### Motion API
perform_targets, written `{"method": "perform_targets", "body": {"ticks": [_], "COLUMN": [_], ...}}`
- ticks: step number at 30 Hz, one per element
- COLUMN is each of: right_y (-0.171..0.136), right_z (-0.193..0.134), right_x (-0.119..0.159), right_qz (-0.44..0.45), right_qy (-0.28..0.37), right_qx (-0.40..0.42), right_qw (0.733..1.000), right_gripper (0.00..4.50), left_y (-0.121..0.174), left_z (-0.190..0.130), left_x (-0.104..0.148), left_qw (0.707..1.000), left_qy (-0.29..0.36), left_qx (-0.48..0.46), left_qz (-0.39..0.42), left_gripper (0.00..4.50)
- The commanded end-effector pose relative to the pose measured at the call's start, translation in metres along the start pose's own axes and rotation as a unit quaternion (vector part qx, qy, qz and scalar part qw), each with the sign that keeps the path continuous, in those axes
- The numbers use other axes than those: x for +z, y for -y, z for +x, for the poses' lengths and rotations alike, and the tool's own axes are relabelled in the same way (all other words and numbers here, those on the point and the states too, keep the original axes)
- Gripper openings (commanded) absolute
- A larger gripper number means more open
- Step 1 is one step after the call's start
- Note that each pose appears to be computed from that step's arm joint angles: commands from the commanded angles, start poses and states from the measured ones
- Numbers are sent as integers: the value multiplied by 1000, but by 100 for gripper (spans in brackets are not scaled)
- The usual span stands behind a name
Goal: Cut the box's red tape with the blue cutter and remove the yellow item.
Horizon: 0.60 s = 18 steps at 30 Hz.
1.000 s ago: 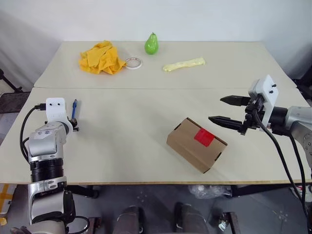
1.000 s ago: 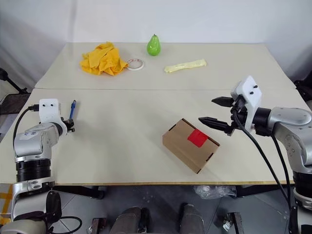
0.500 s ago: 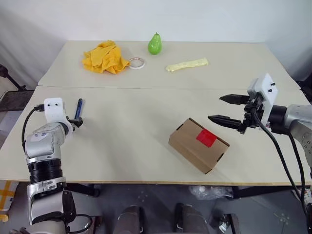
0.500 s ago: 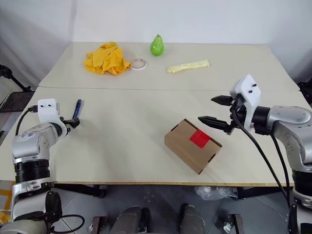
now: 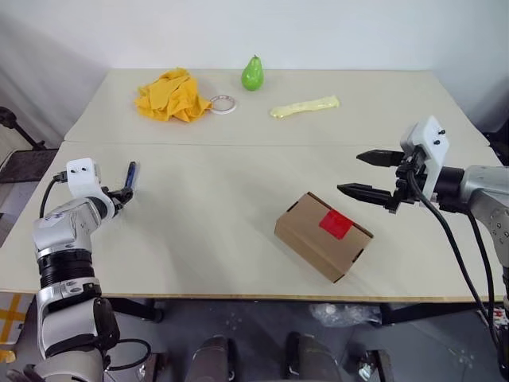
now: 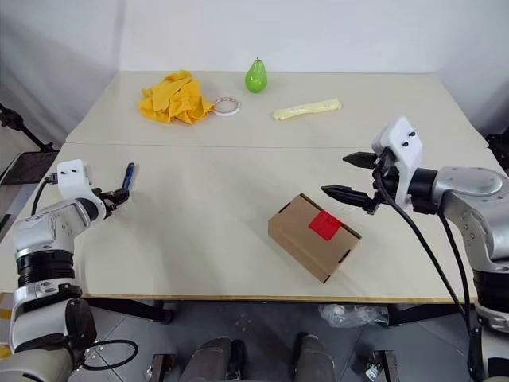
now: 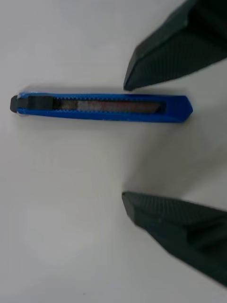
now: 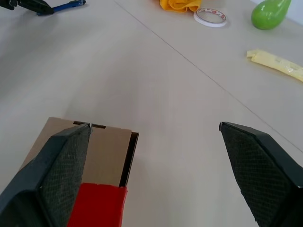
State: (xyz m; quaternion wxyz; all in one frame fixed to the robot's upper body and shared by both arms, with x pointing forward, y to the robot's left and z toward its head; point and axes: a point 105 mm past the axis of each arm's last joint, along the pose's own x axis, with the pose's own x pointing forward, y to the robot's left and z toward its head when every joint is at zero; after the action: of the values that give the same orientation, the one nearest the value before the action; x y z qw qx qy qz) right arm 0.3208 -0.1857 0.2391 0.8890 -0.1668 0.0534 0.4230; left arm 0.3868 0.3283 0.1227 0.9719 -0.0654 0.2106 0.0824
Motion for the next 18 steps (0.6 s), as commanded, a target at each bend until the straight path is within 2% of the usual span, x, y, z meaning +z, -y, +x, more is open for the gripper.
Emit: {"method": "perform_targets", "body": {"ticks": [1,5,15,18], "right_y": [1,2,3,3], "right_z": [-1,-2,-3,-4], "right_x": [11,12,11,11], "right_qz": [-21,-22,-23,-23], "right_qy": [17,16,14,13], "right_qx": [-2,-5,-9,-9], "right_qw": [1000,1000,1000,1000], "right_gripper": [450,450,450,450], "left_y": [15,14,18,19], "left_z": [9,9,9,9], "left_x": [-26,-29,-27,-27], "left_qw": [998,998,998,998], "left_qy": [-46,-53,-54,-53], "left_qx": [-33,-29,-36,-38], "left_qz": [-1,5,11,13], "left_gripper": [274,183,183,130]}}
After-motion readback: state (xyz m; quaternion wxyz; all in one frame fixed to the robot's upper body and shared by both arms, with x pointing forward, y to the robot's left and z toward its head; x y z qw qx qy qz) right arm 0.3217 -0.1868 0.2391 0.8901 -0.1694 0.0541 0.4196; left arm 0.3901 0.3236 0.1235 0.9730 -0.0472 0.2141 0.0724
